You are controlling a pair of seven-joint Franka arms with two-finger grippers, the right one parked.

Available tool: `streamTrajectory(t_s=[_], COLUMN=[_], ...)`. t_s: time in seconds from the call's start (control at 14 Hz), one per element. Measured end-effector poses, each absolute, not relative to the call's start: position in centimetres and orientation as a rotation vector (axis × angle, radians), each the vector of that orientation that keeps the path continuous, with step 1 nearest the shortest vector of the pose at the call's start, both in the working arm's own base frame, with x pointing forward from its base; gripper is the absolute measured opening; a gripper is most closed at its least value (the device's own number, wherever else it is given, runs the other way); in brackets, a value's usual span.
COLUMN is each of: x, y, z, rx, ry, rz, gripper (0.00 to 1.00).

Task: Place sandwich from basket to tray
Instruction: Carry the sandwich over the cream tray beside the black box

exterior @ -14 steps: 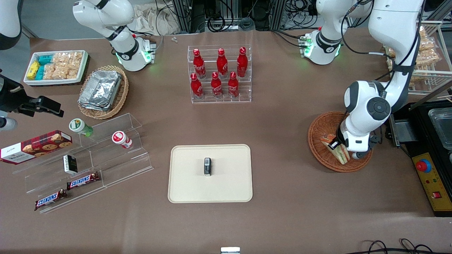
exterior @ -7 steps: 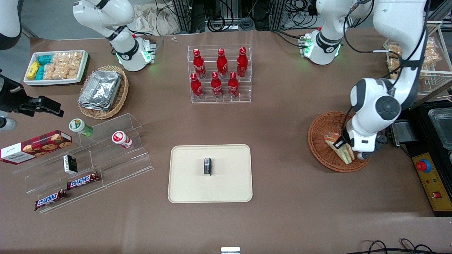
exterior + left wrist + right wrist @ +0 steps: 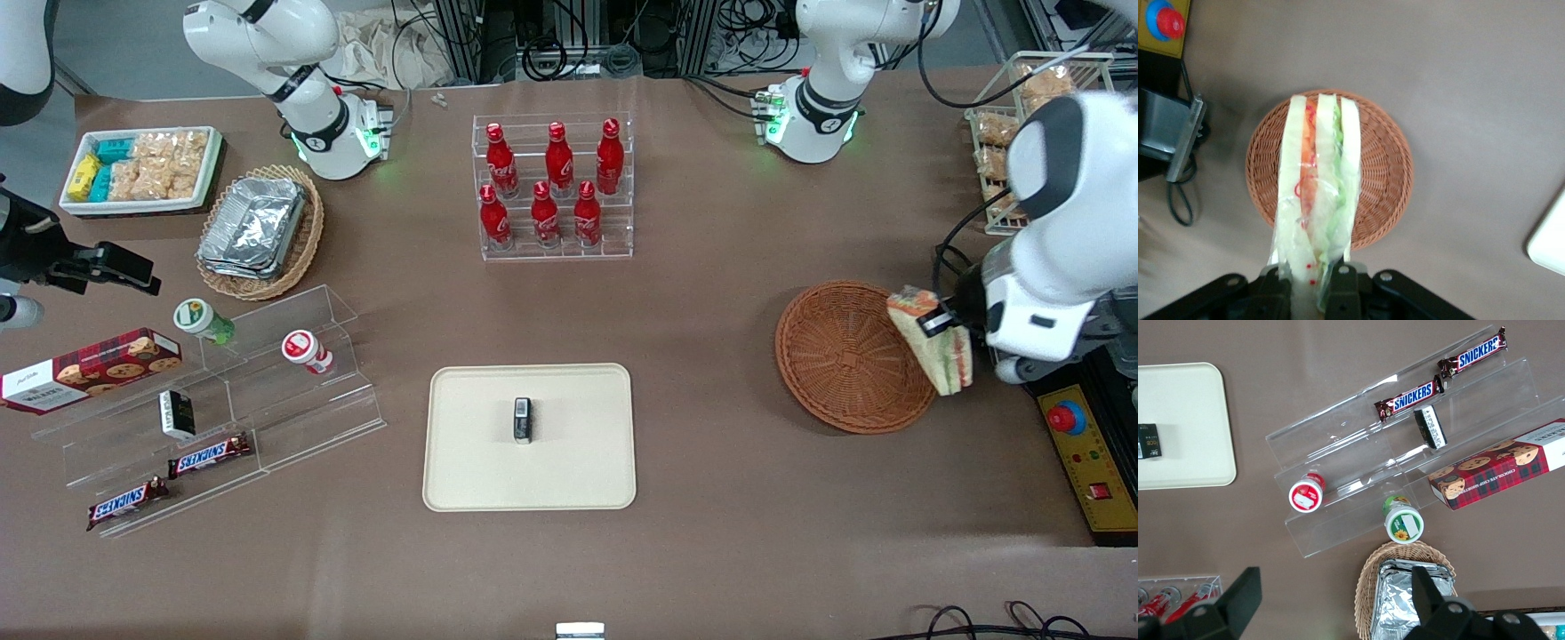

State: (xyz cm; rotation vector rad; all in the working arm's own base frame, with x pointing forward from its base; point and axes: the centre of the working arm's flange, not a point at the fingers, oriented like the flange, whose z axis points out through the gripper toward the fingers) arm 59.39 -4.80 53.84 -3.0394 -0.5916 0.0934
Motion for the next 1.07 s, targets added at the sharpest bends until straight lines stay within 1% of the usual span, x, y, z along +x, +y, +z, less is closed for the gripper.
streamTrajectory(t_s=[0.14, 0.21, 0.36, 0.5, 0.57, 0.79, 1.07], x=[59.6, 59.7, 59.4, 59.5, 60.2, 62.1, 61.2], y=[-7.2, -9.5, -15.4, -20.5, -22.5, -29.3, -38.4], z=[57.1, 57.5, 56.1, 53.1, 51.3, 45.1, 36.4], rx=[-3.079, -3.096, -3.122, -3.132, -3.145, -3.218, -3.266], ry=[-0.466, -0.402, -0.249, -0.2, -0.203, -0.228, -0.15], rz=[0.041, 0.031, 0.066, 0.131, 0.143, 0.118, 0.087], gripper=[0.18, 0.18, 0.18, 0.18, 0.18, 0.18, 0.18])
